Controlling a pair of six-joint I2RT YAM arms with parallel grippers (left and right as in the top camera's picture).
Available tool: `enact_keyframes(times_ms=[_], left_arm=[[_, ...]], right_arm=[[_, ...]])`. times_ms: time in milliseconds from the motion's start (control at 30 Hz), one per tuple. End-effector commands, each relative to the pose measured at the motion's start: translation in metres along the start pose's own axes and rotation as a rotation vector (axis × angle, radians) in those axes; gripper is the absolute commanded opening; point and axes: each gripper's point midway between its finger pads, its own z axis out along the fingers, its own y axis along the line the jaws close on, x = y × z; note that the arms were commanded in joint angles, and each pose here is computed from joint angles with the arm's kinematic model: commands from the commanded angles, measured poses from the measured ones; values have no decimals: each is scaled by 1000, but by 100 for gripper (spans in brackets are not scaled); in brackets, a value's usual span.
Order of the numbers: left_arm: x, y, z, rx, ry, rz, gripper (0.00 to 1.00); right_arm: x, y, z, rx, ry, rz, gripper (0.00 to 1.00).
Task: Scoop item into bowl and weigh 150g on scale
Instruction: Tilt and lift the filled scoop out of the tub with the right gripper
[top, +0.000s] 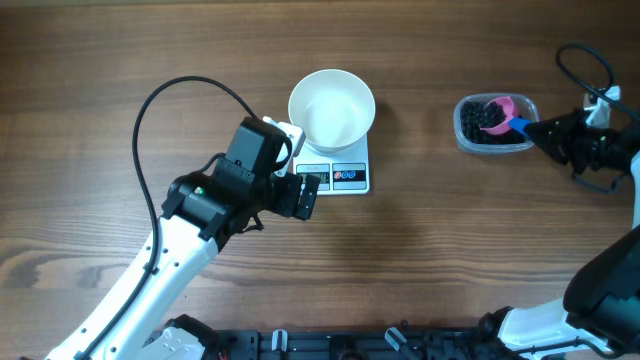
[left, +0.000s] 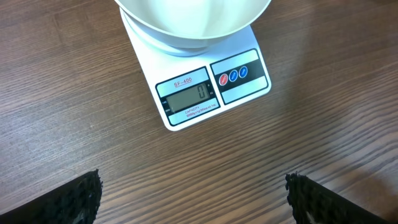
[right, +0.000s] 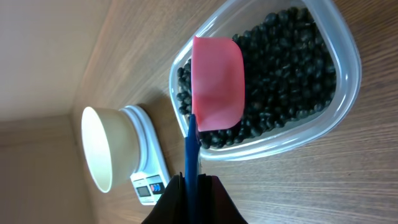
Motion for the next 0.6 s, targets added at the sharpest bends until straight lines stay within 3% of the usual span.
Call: enact_keyframes(times_ms=[0, 200, 567], left_arm=[[-8, -2, -6, 11, -25, 22, 100], [-8, -2, -6, 11, -25, 22, 100], [-8, -2, -6, 11, -25, 22, 100]], right_arm=[[0, 0, -2, -60, 4, 11, 4], [-3, -11, -16, -68, -20, 50, 4], [-6, 11, -44, -311, -61, 77, 4]])
